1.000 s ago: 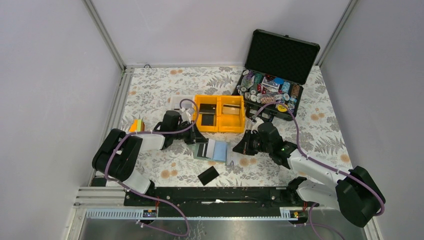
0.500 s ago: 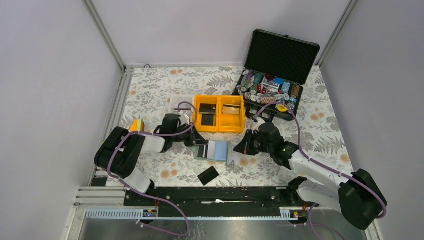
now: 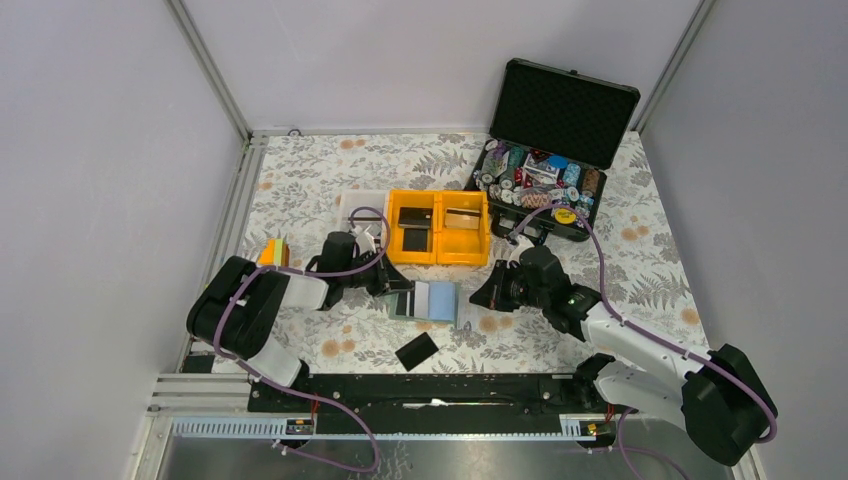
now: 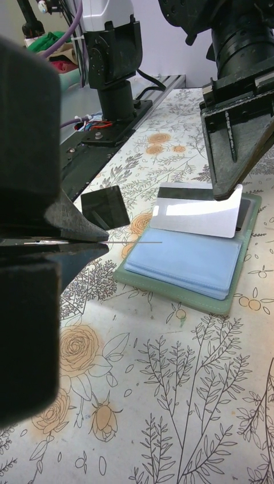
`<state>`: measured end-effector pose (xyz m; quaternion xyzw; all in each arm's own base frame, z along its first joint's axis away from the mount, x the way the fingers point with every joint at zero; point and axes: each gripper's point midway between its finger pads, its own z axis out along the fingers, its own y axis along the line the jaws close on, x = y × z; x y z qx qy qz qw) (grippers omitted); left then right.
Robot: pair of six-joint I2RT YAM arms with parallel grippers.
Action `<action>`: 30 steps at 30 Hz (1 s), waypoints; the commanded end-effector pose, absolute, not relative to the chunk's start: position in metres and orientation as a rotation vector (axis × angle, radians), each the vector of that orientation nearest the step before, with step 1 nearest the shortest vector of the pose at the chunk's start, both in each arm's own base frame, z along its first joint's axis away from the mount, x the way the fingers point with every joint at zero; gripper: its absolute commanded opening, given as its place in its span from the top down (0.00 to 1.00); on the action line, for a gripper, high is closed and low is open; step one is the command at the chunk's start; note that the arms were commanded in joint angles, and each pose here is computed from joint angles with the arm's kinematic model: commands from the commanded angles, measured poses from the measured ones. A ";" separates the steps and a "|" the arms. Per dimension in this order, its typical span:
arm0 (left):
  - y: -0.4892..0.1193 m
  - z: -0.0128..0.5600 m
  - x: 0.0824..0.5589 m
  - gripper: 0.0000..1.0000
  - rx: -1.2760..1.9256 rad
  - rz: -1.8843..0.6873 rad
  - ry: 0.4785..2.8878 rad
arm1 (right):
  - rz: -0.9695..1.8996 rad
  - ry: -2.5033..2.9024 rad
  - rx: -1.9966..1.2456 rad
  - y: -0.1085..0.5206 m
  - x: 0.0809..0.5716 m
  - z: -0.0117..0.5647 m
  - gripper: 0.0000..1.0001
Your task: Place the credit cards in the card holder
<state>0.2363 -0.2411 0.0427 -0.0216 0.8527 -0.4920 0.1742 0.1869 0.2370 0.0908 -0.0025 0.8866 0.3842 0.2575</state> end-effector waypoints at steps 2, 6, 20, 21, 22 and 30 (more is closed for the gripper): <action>-0.243 0.054 0.254 1.00 -0.058 -1.390 2.322 | 1.017 2.383 0.005 0.232 0.191 0.093 1.00; -0.244 0.050 0.253 1.00 -0.060 -1.395 2.330 | 1.013 2.381 0.007 0.232 0.191 0.094 1.00; -0.243 0.041 0.251 1.00 -0.090 -1.402 2.348 | 0.990 2.386 0.010 0.229 0.192 0.092 1.00; -0.243 0.041 0.251 1.00 -0.090 -1.402 2.346 | 0.987 2.386 0.013 0.229 0.192 0.092 1.00; -0.243 0.040 0.251 1.00 -0.091 -1.400 2.346 | 0.985 2.387 0.013 0.229 0.192 0.091 1.00; -0.246 0.041 0.252 1.00 -0.080 -1.410 2.331 | 0.980 2.398 0.009 0.229 0.192 0.089 1.00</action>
